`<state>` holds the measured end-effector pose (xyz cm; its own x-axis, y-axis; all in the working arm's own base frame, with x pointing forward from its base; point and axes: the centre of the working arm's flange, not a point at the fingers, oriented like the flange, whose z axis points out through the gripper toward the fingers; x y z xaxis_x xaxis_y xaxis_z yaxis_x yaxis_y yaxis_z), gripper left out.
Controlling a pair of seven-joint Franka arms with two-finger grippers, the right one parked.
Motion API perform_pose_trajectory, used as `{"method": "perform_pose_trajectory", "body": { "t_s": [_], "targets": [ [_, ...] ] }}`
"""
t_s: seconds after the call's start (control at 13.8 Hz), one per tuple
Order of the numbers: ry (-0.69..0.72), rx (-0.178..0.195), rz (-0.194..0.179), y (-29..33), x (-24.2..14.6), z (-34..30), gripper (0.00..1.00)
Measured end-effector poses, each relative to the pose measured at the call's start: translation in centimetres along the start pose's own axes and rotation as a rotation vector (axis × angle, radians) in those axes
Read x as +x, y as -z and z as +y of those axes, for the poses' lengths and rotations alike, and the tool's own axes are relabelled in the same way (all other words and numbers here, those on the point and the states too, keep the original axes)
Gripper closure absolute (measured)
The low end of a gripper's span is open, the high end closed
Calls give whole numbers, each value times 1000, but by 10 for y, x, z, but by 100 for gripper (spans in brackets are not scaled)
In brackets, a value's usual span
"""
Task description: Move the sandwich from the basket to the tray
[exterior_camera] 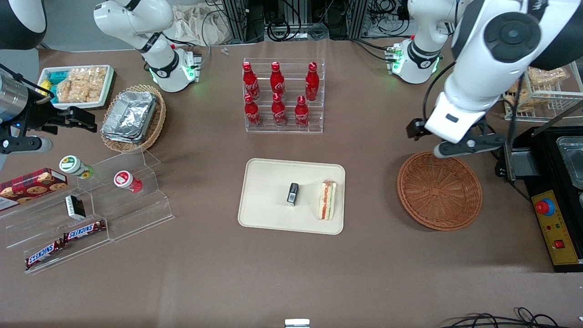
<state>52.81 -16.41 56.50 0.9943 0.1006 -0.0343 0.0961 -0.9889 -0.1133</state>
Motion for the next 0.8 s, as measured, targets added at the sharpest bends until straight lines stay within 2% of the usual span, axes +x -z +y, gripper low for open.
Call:
{"method": "perform_pose_trajectory", "body": {
  "t_s": [0.15, 0.29, 0.44, 0.8],
  "targets": [
    [-58, -37, -18, -1, 2, -53, 0],
    [-112, -64, -15, -1, 12, -103, 0],
    [-120, -71, -6, 0, 21, -129, 0],
    [-132, -65, 21, 6, 49, -118, 0]
  ]
}}
